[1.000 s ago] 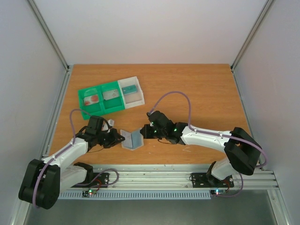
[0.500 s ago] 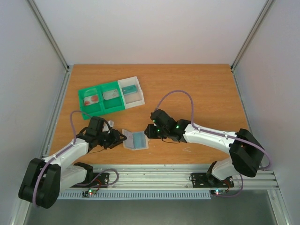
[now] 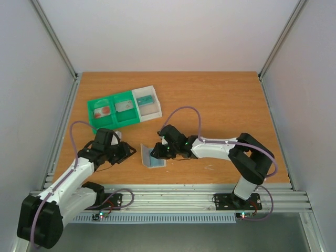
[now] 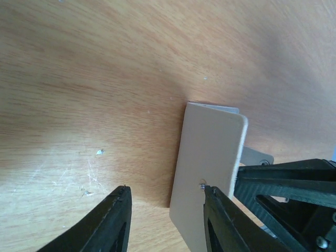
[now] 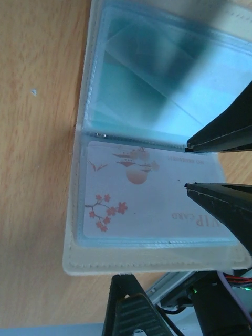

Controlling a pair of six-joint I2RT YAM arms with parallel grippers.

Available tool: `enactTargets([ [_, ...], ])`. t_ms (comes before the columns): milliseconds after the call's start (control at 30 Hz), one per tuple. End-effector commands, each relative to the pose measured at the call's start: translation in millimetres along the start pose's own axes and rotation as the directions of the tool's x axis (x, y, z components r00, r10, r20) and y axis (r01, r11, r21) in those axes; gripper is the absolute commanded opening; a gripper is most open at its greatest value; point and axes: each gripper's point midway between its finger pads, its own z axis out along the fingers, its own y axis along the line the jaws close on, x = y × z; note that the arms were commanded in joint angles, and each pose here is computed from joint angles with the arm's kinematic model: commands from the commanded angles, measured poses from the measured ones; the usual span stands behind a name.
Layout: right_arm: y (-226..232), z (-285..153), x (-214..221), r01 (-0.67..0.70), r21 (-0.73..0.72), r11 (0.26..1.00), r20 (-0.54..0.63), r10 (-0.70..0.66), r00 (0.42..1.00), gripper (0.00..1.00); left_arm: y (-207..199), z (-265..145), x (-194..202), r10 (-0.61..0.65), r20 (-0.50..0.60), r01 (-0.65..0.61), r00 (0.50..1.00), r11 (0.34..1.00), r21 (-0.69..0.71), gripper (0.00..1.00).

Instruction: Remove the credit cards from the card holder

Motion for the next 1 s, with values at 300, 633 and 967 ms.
enactTargets([
  [300,7.2,35.2,0.1,-0.001,-0.026,1.0,-0.046,0.0,0.999,0.24,-21.1,-11.3,-2.0,0.015,-0.002,-0.014,1.0,0.998,0.057,0.44],
  [633,-18.1,46.2,10.5,-0.003,0.093,0.996,-0.089,0.012,0.996,0.26,-39.3,-10.7,-0.8,0.015,-0.028,-0.011,0.999,0.99,0.142,0.35],
  [967,-24.5,49.9,15.3,0.016,0.122,0.992,-0.106,-0.003,0.994,0.25,-21.8,14.7,6.9,0.003,-0.11,0.006,0.994,0.997,0.082,0.16],
])
